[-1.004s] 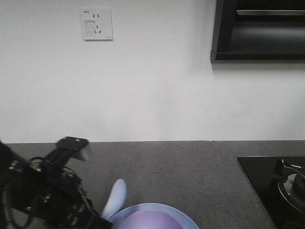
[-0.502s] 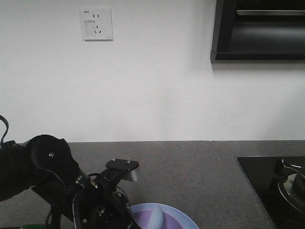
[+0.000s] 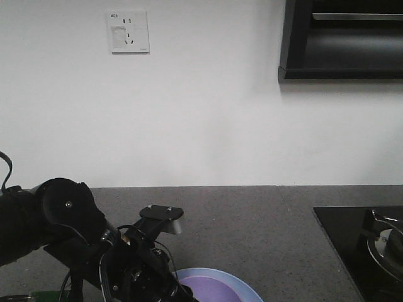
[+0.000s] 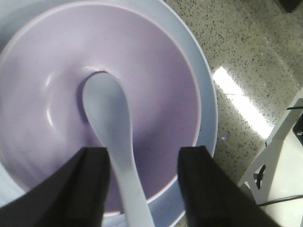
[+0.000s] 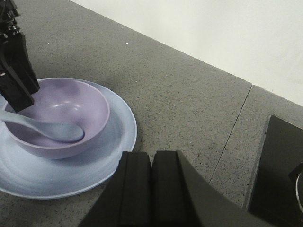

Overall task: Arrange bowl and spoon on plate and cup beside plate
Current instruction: 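Lower the spoon into the bowl with the left gripper and release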

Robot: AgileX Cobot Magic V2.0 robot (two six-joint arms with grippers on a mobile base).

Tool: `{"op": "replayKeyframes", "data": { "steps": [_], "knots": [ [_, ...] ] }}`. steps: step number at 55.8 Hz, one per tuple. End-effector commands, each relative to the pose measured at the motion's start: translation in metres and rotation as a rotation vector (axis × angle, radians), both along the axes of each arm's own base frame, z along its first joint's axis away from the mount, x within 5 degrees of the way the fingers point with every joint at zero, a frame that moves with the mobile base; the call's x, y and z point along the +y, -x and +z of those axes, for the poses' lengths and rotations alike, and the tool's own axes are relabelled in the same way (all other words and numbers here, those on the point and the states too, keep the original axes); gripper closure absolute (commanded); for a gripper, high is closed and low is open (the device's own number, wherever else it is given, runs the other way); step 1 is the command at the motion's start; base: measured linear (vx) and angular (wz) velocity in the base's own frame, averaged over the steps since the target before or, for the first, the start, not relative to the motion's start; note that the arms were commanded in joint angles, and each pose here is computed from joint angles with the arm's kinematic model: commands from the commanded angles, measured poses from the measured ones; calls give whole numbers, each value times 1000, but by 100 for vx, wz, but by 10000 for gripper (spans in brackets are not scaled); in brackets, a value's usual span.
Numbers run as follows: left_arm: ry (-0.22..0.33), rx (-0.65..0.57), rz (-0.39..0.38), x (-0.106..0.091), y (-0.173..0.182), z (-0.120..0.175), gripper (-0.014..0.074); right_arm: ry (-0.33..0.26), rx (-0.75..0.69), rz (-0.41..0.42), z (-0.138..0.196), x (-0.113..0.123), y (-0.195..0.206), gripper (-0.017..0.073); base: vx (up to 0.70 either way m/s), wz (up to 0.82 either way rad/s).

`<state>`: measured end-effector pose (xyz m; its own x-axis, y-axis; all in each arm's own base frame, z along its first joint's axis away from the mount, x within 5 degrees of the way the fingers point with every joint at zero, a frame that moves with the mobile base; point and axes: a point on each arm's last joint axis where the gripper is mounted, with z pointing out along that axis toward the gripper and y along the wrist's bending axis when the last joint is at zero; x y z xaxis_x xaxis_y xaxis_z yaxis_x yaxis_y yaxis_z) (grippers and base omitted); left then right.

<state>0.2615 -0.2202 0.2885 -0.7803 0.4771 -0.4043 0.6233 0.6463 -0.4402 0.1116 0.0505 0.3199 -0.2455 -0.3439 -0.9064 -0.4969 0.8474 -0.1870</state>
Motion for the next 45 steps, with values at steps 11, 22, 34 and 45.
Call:
{"op": "replayKeyframes", "data": {
  "steps": [11,22,34,45],
  "knots": [
    [46,-257,40,14,5,50,76,-26,-92,-11,15,0,-3,568,0,0],
    [-49,-471,92,50,32,96,76,-23,-82,-9,14,0,-2,568,0,0],
    [-389,-624,321,119,66,130,76,-23,-75,-8,13,0,-2,568,0,0],
    [-593,-680,467,160,87,145,76,-24,-77,-8,13,0,-2,568,0,0]
  ]
}}
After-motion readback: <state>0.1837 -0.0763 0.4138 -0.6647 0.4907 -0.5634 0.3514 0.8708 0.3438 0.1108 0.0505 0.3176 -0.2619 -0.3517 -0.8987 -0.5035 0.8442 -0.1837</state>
